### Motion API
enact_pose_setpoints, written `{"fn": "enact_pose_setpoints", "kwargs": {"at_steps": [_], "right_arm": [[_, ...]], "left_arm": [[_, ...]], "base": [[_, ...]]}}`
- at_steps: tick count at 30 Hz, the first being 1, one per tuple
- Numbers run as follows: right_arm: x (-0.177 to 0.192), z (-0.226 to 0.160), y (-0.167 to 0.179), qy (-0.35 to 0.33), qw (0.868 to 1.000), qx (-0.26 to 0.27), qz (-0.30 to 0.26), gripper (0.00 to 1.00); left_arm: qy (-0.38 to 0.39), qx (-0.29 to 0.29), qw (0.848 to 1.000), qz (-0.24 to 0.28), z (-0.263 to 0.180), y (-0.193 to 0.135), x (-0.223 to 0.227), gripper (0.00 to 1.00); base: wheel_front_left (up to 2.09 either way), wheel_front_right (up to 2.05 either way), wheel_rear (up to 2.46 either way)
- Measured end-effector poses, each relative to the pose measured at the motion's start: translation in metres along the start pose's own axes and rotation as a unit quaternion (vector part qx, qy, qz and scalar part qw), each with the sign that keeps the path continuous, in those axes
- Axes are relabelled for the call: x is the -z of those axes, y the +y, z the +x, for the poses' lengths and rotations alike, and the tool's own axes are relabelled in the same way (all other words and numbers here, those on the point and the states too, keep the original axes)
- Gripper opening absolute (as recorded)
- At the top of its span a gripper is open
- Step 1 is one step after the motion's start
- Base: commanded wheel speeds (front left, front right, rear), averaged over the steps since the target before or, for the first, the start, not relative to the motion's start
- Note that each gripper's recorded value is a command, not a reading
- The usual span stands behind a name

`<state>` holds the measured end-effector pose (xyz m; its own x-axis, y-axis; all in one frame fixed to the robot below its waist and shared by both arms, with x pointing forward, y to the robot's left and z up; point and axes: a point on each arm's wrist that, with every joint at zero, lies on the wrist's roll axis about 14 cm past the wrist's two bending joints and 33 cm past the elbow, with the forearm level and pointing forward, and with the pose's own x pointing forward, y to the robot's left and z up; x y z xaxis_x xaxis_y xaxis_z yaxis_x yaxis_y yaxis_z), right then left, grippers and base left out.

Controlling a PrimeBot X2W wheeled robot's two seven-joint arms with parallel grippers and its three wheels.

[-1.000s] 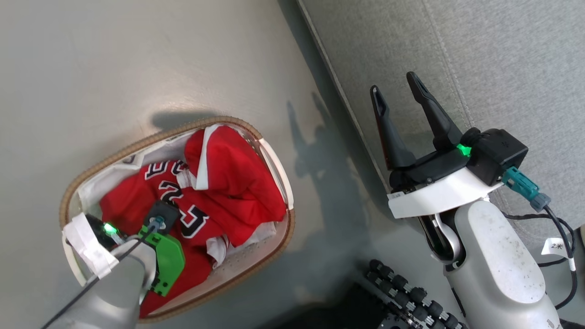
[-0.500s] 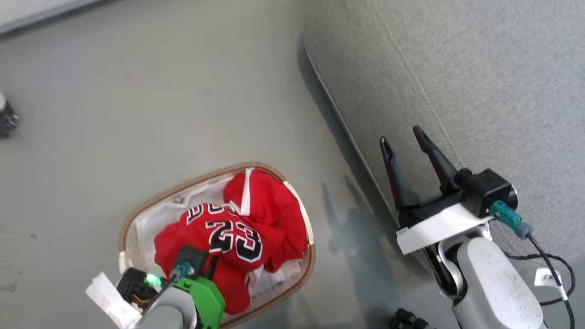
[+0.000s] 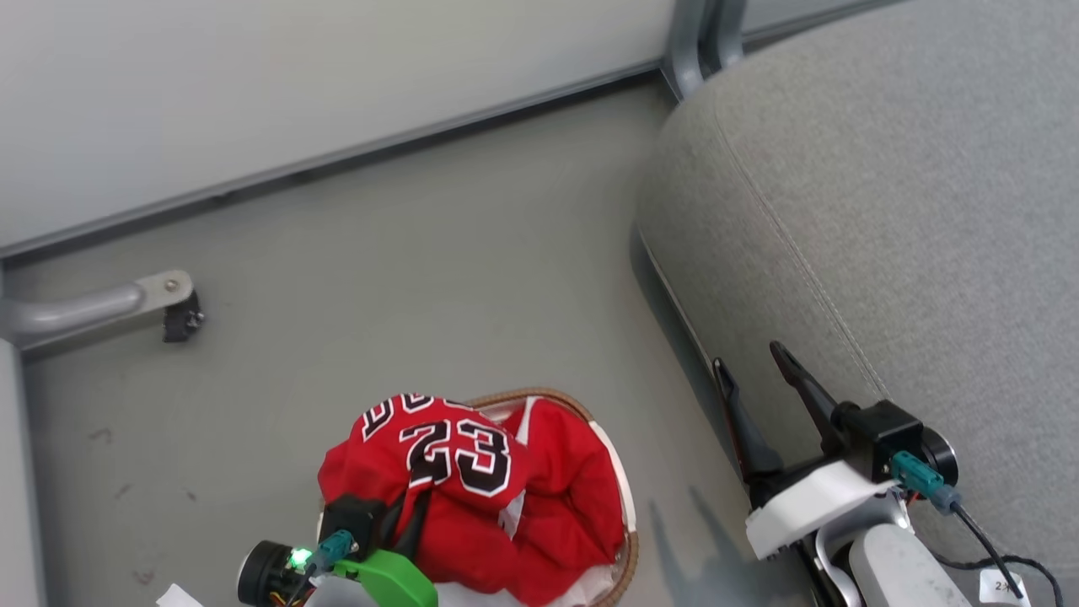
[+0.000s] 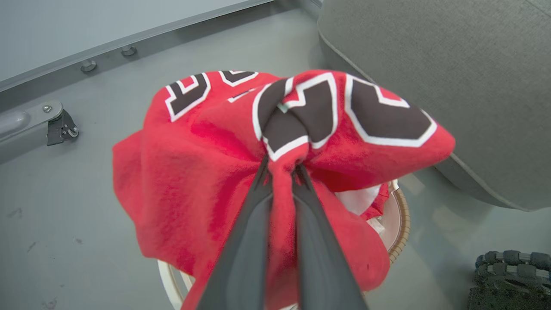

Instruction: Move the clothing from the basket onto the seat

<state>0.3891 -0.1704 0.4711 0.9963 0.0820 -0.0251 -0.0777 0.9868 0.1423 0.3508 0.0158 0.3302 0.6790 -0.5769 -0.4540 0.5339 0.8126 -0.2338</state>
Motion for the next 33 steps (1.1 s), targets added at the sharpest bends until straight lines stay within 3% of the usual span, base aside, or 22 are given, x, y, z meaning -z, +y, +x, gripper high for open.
{"fn": "enact_pose_setpoints", "kwargs": {"at_steps": [7,20,28,33], "right_arm": [[-0.004,-0.013,0.024,-0.007,0.999,-0.032,0.004,1.00],[0.002,-0.030,0.056,0.003,0.997,-0.080,0.000,1.00],[0.012,-0.036,0.091,0.019,0.989,-0.145,-0.022,1.00],[-0.008,-0.023,0.113,-0.013,0.980,-0.189,-0.057,1.00]], "left_arm": [[-0.131,-0.036,0.991,0.000,-0.022,0.006,-0.077,0.00],[-0.325,-0.032,0.945,0.011,-0.067,-0.011,-0.201,0.00],[-0.355,-0.012,0.935,0.014,-0.077,-0.025,-0.220,0.00],[-0.359,-0.005,0.933,0.004,-0.079,-0.028,-0.221,0.00]], "base": [[0.00,0.00,0.00],[0.00,0.00,0.00],[0.00,0.00,0.00],[0.00,0.00,0.00]]}}
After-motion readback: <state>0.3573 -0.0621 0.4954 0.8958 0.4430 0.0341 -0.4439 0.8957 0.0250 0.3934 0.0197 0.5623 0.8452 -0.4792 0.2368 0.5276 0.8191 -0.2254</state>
